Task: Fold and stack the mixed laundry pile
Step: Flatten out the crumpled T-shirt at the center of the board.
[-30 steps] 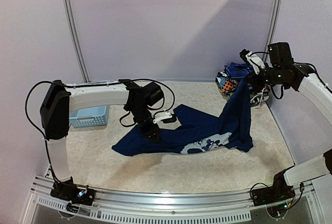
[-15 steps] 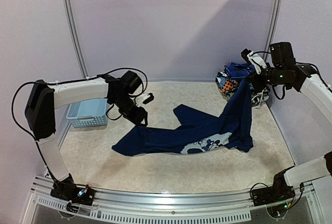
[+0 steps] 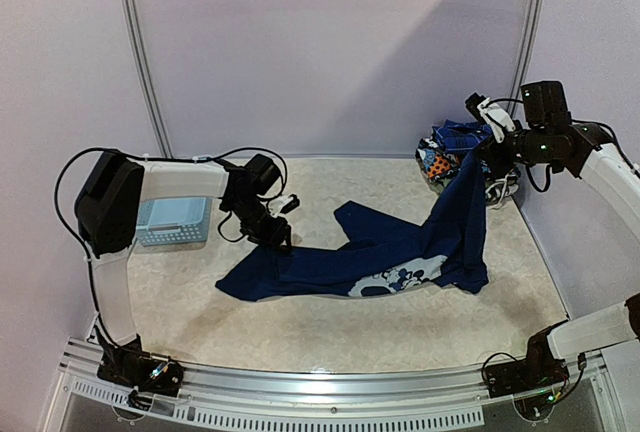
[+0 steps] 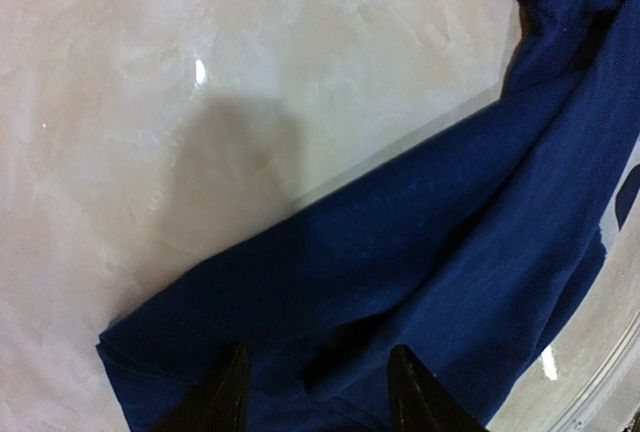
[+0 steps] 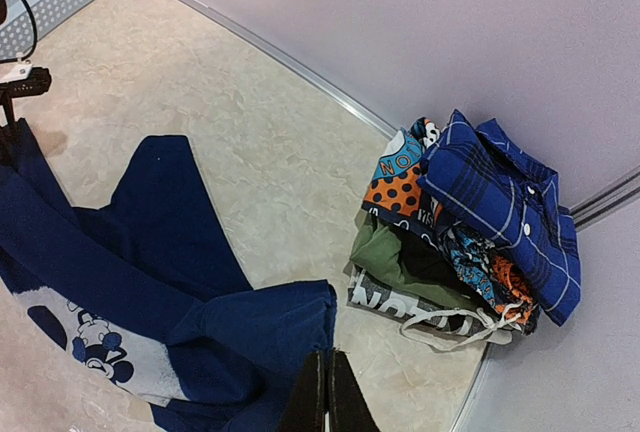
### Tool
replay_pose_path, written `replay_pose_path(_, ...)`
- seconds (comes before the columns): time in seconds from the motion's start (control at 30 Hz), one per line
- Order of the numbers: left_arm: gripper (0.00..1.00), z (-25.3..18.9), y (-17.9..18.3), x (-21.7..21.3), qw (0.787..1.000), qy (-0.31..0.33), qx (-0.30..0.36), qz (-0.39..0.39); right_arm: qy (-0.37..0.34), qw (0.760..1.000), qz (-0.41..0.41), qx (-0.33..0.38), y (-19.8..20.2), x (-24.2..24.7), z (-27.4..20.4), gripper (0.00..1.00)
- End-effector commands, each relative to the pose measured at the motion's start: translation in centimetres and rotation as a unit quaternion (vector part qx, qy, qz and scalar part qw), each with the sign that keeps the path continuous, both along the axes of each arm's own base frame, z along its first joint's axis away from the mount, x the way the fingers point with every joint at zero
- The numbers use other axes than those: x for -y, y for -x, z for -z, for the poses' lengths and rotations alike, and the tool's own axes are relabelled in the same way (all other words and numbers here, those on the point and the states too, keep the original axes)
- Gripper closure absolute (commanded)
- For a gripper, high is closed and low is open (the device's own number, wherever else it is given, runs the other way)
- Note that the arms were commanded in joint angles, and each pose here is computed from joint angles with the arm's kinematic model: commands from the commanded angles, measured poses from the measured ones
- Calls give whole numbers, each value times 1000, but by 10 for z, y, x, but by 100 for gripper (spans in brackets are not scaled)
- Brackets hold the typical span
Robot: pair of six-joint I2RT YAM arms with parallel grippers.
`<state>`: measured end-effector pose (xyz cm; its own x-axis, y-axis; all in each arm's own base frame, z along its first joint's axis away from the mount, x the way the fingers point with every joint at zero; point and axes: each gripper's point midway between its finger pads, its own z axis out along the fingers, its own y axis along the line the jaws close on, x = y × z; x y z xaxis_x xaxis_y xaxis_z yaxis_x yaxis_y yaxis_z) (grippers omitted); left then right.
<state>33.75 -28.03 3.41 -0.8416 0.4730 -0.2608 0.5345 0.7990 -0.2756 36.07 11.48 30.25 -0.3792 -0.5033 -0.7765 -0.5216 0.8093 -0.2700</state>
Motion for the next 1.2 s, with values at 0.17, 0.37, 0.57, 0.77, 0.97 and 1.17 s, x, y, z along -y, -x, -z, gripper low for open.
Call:
replay_pose_path(0.17,55,-15,18,4,999,30,-17,36,-3,1000,2,1,0,1,0,100)
replay_pose_path(0.37,60,-5,26,1,998,19,-36,49,-5,1000,1,-2,-2,0,1,100)
replay_pose_path(0.57,60,-1,27,-1,998,8,-37,55,-4,1000,3,-3,-1,1,2,100)
replay_pose_path(0.77,56,2,24,-4,998,-8,-28,60,-7,1000,0,-5,-2,-1,2,100)
replay_pose_path(0.97,56,11,24,-2,997,-11,-40,64,-9,1000,-1,-8,-1,-2,4,100)
replay_pose_path(1.17,60,10,29,9,996,15,-56,73,-8,1000,-1,-6,1,-1,3,100)
